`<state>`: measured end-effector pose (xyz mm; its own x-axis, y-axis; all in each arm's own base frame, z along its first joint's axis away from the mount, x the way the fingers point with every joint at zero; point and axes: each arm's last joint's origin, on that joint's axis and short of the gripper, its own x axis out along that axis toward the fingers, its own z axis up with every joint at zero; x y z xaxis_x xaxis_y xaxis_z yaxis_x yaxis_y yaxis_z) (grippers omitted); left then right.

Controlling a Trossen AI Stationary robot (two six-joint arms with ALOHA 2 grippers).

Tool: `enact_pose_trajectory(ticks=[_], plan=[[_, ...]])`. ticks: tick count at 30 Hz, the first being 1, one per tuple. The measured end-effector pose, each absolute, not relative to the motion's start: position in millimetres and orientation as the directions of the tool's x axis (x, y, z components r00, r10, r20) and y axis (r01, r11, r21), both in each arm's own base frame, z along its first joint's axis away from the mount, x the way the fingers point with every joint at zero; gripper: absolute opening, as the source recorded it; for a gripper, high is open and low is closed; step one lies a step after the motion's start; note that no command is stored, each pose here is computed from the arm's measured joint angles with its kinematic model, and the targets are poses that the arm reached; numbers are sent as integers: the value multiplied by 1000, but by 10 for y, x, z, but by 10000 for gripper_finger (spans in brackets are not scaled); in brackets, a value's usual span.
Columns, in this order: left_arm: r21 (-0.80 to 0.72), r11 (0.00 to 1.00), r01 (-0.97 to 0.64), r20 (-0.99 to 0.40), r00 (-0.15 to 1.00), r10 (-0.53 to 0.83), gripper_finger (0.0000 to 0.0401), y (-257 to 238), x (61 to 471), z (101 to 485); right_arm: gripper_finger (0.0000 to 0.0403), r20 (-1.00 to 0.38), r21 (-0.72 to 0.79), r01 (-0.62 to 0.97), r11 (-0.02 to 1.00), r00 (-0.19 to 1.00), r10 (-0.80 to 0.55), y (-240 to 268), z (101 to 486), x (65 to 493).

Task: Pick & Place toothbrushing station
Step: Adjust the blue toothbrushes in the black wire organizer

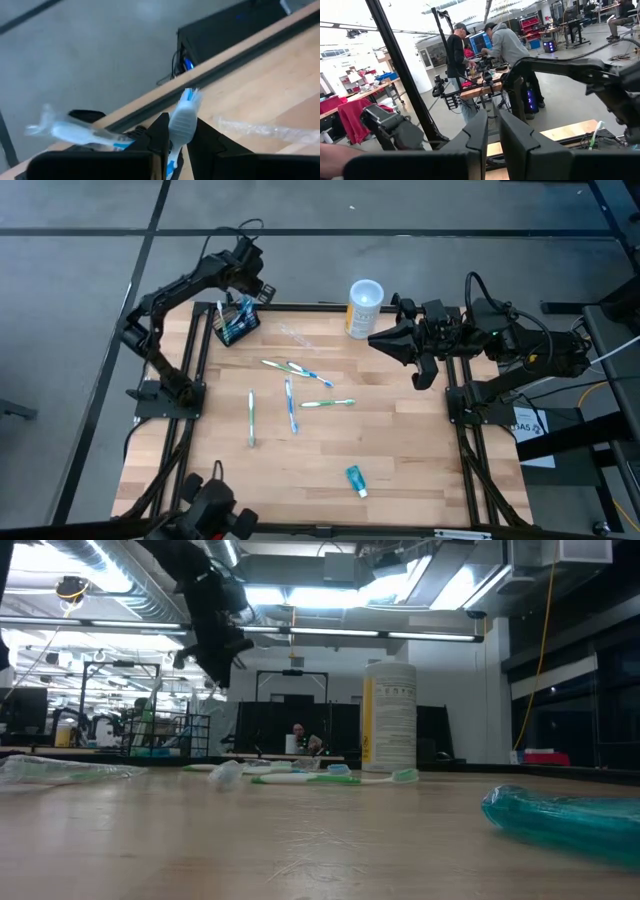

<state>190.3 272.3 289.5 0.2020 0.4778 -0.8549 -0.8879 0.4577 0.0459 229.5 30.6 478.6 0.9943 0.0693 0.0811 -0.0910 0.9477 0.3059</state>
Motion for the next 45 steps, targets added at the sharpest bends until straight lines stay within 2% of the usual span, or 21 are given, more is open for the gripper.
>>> enact_pose_trajectory(ticks=[5,11,15,20,45], plan=[[33,405,-914,-802,217,557,42,2592,1788,3055,49,81,306,-91,948,994,69,306,4786,2295],[-30,294,-955,-755,214,619,42,2286,1557,2882,49,81,304,-91,948,994,69,306,4786,2295],[-163,223,-961,-633,276,724,42,2073,1449,2798,49,81,294,-90,951,994,69,306,4786,2295],[-212,163,-964,-551,255,795,42,1888,1364,2722,49,81,291,-90,953,994,70,306,4786,2295],[-159,185,-970,-657,243,714,41,2045,1565,2373,49,81,306,-99,947,994,78,308,4786,2295]])
